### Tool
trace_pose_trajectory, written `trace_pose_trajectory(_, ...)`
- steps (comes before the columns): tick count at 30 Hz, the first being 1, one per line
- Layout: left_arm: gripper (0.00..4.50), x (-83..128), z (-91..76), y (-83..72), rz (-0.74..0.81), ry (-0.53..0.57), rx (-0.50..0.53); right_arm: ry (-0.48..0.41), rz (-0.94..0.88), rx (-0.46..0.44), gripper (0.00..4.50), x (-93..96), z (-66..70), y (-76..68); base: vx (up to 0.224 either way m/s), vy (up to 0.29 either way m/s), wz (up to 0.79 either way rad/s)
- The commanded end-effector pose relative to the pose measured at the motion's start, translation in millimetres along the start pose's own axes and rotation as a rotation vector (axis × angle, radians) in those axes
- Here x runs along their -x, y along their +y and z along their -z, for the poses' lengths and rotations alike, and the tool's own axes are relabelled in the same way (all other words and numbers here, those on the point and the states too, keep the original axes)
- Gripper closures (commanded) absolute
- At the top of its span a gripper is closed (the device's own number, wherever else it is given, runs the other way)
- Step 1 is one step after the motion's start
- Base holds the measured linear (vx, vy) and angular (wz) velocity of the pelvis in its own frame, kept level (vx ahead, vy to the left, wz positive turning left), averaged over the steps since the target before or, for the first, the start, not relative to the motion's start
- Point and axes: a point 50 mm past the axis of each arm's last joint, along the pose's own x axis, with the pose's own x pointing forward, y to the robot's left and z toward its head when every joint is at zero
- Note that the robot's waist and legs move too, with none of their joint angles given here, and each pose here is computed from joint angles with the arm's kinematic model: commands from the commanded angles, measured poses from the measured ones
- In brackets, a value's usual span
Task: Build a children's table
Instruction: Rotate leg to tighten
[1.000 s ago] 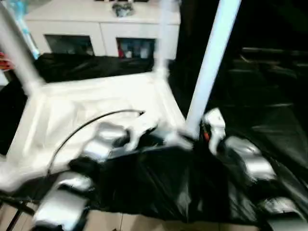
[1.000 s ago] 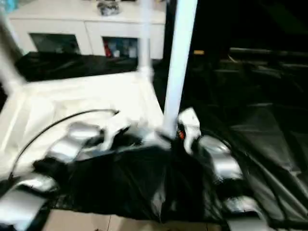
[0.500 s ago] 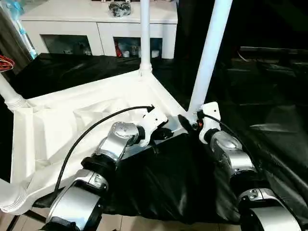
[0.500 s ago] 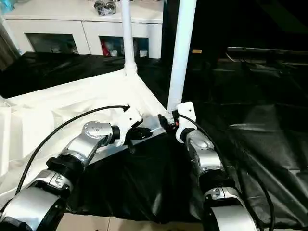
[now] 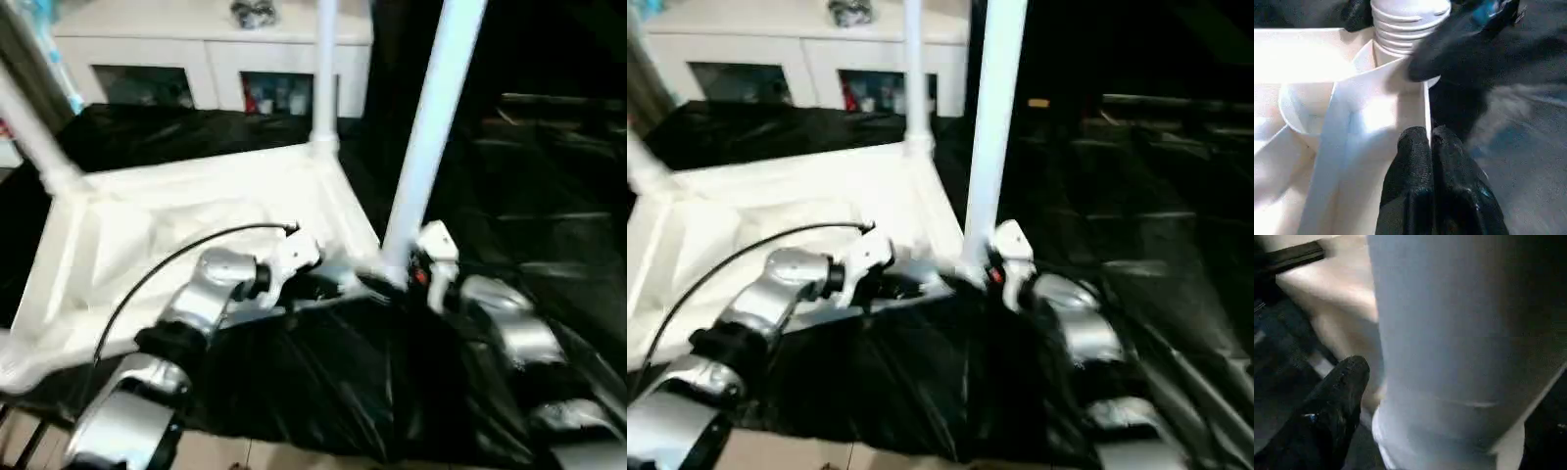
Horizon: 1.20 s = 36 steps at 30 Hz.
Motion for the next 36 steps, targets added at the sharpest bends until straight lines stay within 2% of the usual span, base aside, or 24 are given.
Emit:
trace_pose_trajectory(1, 4.50, -9.6, -11.9, -8.7, 0.110, -0.045, -0.057, 0.031, -0.170, 0.014, 0.54, -5.9, 2.0, 17.5, 0.000, 0.000, 0.00)
trace_pose_trajectory(6, 4.50, 1.8, -5.8, -8.8, 0.163, -0.019, -0.041, 0.105, -0.318, 0.008, 0.54, 12.8, 7.3, 25.1, 0.000, 0.000, 0.00)
trace_pose_trajectory(9, 4.50, 4.2, -4.4, -9.1, 0.174, -0.014, -0.040, 0.121, -0.339, 0.000, 0.54, 15.9, 8.7, 26.2, 0.000, 0.000, 0.00)
trace_pose_trajectory(10, 4.50, 5.2, -4.1, -9.2, 0.179, -0.013, -0.039, 0.124, -0.345, 0.001, 0.87, 16.7, 8.5, 26.7, 0.000, 0.000, 0.00)
trace_pose_trajectory(12, 4.50, 5.9, -4.0, -9.3, 0.183, -0.012, -0.038, 0.125, -0.348, -0.001, 0.89, 16.8, 8.4, 27.1, 0.000, 0.000, 0.00)
trace_pose_trajectory(13, 4.50, 6.4, -3.9, -9.5, 0.188, -0.012, -0.037, 0.124, -0.348, -0.001, 1.11, 16.4, 8.2, 27.8, 0.000, 0.000, 0.00)
trace_pose_trajectory(18, 4.50, 4.7, -4.2, -10.1, 0.192, -0.017, -0.035, 0.115, -0.342, -0.013, 1.41, 13.3, 7.8, 31.0, 0.000, 0.000, 0.00)
trace_pose_trajectory(19, 4.50, 3.3, -4.4, -10.2, 0.185, -0.021, -0.034, 0.108, -0.331, -0.018, 1.60, 11.7, 8.4, 31.3, 0.000, 0.000, 0.00)
trace_pose_trajectory(21, 4.50, 0.3, -5.5, -9.6, 0.162, -0.029, -0.026, 0.091, -0.292, -0.034, 1.64, 7.5, 9.5, 30.2, 0.000, 0.000, 0.00)
trace_pose_trajectory(22, 4.50, -7.6, -9.1, -7.1, 0.101, -0.044, -0.010, 0.055, -0.192, -0.046, 1.66, -2.1, 10.1, 26.6, 0.000, 0.000, 0.00)
trace_pose_trajectory(24, 4.50, -11.6, -11.0, -5.5, 0.066, -0.049, 0.002, 0.040, -0.138, -0.052, 1.68, -7.1, 10.0, 24.7, 0.000, 0.000, 0.00)
trace_pose_trajectory(29, 4.50, -28.4, -16.7, 2.8, -0.086, -0.037, 0.031, 0.003, 0.162, -0.137, 1.71, -27.6, 8.7, 8.1, 0.000, 0.000, 0.00)
trace_pose_trajectory(30, 4.50, -36.5, -21.7, 6.5, -0.158, -0.041, 0.053, 0.011, 0.263, -0.164, 1.71, -38.3, 9.8, 6.2, 0.000, 0.000, 0.00)
trace_pose_trajectory(34, 4.50, -45.0, -30.2, 10.7, -0.233, -0.052, 0.064, 0.010, 0.363, -0.214, 1.71, -58.0, 7.8, 10.1, 0.000, 0.000, 0.00)
trace_pose_trajectory(36, 4.50, -46.8, -32.0, 10.3, -0.233, -0.051, 0.047, -0.002, 0.361, -0.206, 1.71, -64.9, 4.9, 13.8, 0.000, 0.000, 0.00)
